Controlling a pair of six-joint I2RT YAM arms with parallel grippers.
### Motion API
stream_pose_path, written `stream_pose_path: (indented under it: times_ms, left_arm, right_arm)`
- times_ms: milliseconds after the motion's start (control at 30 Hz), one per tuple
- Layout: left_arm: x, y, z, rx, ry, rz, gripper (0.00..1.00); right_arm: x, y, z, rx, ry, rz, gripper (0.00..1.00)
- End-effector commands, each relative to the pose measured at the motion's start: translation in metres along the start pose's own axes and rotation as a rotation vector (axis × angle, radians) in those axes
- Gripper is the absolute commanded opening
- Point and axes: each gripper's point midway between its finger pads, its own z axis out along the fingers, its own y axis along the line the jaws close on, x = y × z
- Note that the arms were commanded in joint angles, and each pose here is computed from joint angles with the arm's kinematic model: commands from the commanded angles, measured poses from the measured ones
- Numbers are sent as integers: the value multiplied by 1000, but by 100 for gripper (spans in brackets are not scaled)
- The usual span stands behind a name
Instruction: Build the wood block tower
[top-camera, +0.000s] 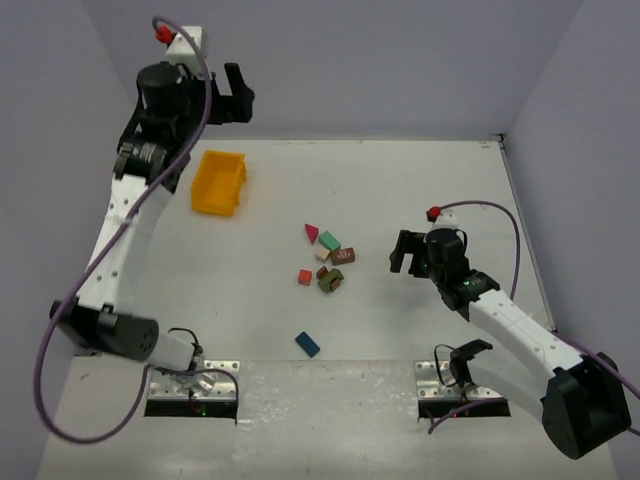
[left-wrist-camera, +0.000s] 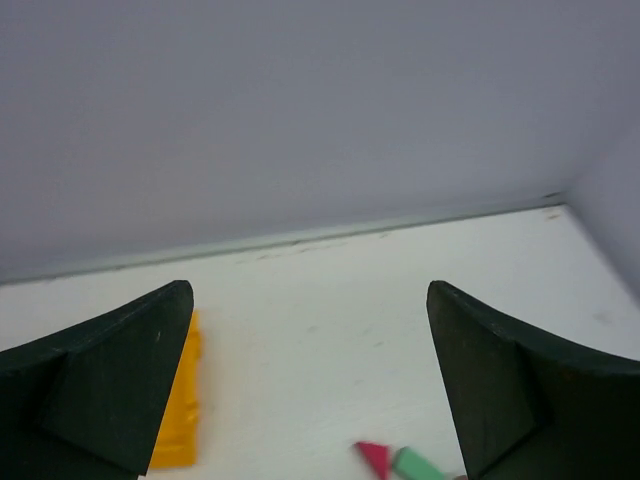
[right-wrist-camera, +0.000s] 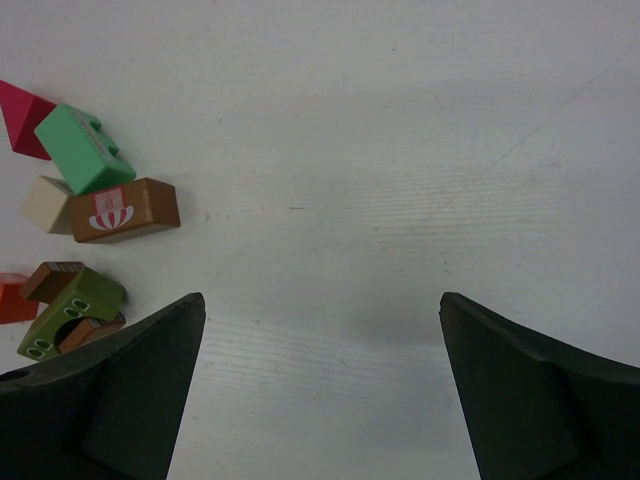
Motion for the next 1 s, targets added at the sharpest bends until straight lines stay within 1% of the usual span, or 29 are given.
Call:
stream_pose_path:
  times_ms: [0, 33, 67, 100, 133, 200, 300, 400, 467, 567, 600, 667, 733, 833, 967]
  left_arm:
    - [23, -49, -37, 105, -188, -276, 100]
    - [21, -62, -49, 137, -215, -317, 100]
    - [44, -71, -51, 158, -221, -365, 100]
    - [65, -74, -47, 156, -203, -370, 100]
    - [84, -86, -50, 166, -186, -384, 100]
    - [124, -112, -46, 182, -98, -358, 100]
    - [178, -131, -41, 155, 31, -288, 100]
    - [213, -129, -38, 73, 92, -239, 100]
    - [227, -121, -37, 27, 108, -232, 100]
    - [235, -116, -38, 9, 115, -218, 100]
    - [241, -113, -38, -4, 121, -211, 100]
    - [248, -110, -38, -12, 131, -201, 100]
    - [257, -108, -38, -9, 136, -178, 100]
    - [271, -105, -39, -4, 160, -142, 100]
    - [268, -96, -41, -31, 135, -163, 100]
  right_arm:
    - [-12, 14, 0, -66, -35, 2, 99]
    - [-12, 15, 0, -67, -32, 2, 99]
    - [-11, 16, 1, -70, -22, 3, 99]
    - [-11, 17, 1, -75, -17, 4, 99]
    - [-11, 19, 1, -83, -13, 4, 99]
    - [-11, 23, 0, -105, -13, 9, 99]
    - [-12, 33, 0, -164, -18, 8, 99]
    - [-12, 44, -1, -223, -14, 2, 99]
    - [-11, 53, 0, -276, -5, -14, 99]
    - [-9, 67, 1, -327, 13, -37, 99]
    - [-9, 75, 2, -333, 17, -67, 99]
    - [-9, 85, 5, -325, 25, -110, 99]
    - [-7, 94, 12, -278, 41, -162, 99]
    - [-4, 108, 22, -278, 87, -182, 99]
    - [-2, 122, 28, -292, 106, -213, 99]
